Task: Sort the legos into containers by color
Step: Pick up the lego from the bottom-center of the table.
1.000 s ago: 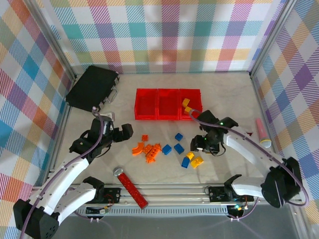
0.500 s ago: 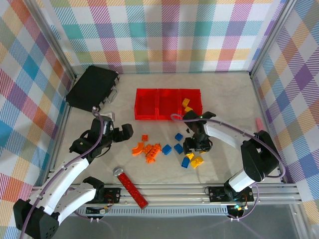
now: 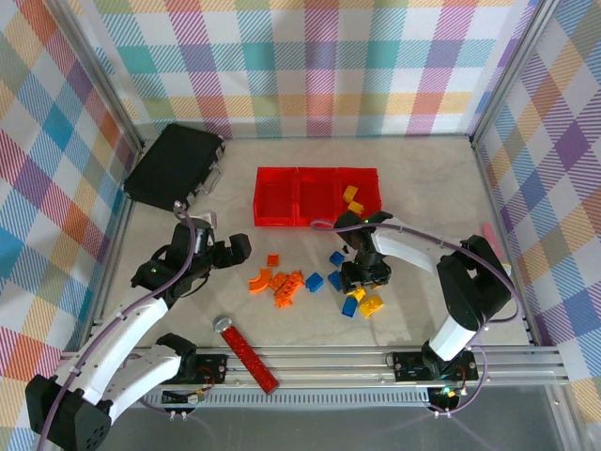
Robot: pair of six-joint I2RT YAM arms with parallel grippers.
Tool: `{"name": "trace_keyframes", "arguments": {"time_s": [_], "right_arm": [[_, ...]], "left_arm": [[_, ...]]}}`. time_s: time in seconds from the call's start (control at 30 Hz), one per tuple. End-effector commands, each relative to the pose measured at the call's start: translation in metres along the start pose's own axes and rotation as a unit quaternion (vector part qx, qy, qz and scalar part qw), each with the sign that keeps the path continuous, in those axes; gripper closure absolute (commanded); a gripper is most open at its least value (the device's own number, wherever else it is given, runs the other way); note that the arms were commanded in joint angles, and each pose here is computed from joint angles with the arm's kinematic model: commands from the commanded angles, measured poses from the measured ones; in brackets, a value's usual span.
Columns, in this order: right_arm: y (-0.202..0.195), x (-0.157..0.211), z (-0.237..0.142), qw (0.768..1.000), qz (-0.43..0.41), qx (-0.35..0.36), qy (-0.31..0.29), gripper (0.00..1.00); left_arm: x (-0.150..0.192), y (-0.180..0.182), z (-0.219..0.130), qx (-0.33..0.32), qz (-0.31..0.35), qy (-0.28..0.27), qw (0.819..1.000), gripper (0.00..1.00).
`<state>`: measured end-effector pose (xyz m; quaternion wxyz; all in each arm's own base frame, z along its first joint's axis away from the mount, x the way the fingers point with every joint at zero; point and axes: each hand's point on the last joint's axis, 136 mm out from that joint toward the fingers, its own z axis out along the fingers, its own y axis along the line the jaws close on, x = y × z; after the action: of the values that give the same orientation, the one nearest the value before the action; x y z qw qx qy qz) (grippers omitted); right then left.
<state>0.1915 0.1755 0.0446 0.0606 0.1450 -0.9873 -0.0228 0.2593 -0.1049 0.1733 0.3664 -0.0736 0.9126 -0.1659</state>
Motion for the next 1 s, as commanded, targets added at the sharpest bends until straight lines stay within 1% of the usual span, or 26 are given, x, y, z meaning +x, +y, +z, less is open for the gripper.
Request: {"name": "trace_keyframes", "arguments": {"time_s": [0.0,0.13,0.37,0.57,0.67,0.83,0.97], "right_arm": [[0.005,-0.003,0.003,1.0,-0.021,0.004,0.002,0.37],[0.003,-0.001,0.011,1.0,-0.024,0.013,0.013,0.37],[0.001,-0.002,0.02,0.999,-0.027,0.02,0.017,0.4],[-0.005,-0.001,0.028,0.999,-0.027,0.036,0.023,0.44],[-0.007,-0.002,0.027,0.999,-0.027,0.042,0.02,0.48],[-0.01,-0.004,0.024,0.998,-0.023,0.051,0.009,0.58],[-0.012,-0.004,0.021,0.998,-0.021,0.057,0.006,0.64]], "left_arm": [[0.001,-0.001,-0.001,-0.002,0.0,0.002,1.0,0.0],[0.001,0.0,-0.001,-0.004,-0.001,0.0,1.0,0.0],[0.0,0.0,-0.002,-0.005,-0.001,0.0,1.0,0.0],[0.001,0.001,-0.001,-0.007,0.0,0.001,1.0,0.0],[0.001,0.001,-0.001,-0.007,0.0,0.001,1.0,0.0],[0.001,0.002,-0.002,-0.009,0.0,0.001,1.0,0.0],[0.001,0.002,-0.002,-0.011,-0.001,0.0,1.0,0.0]]}}
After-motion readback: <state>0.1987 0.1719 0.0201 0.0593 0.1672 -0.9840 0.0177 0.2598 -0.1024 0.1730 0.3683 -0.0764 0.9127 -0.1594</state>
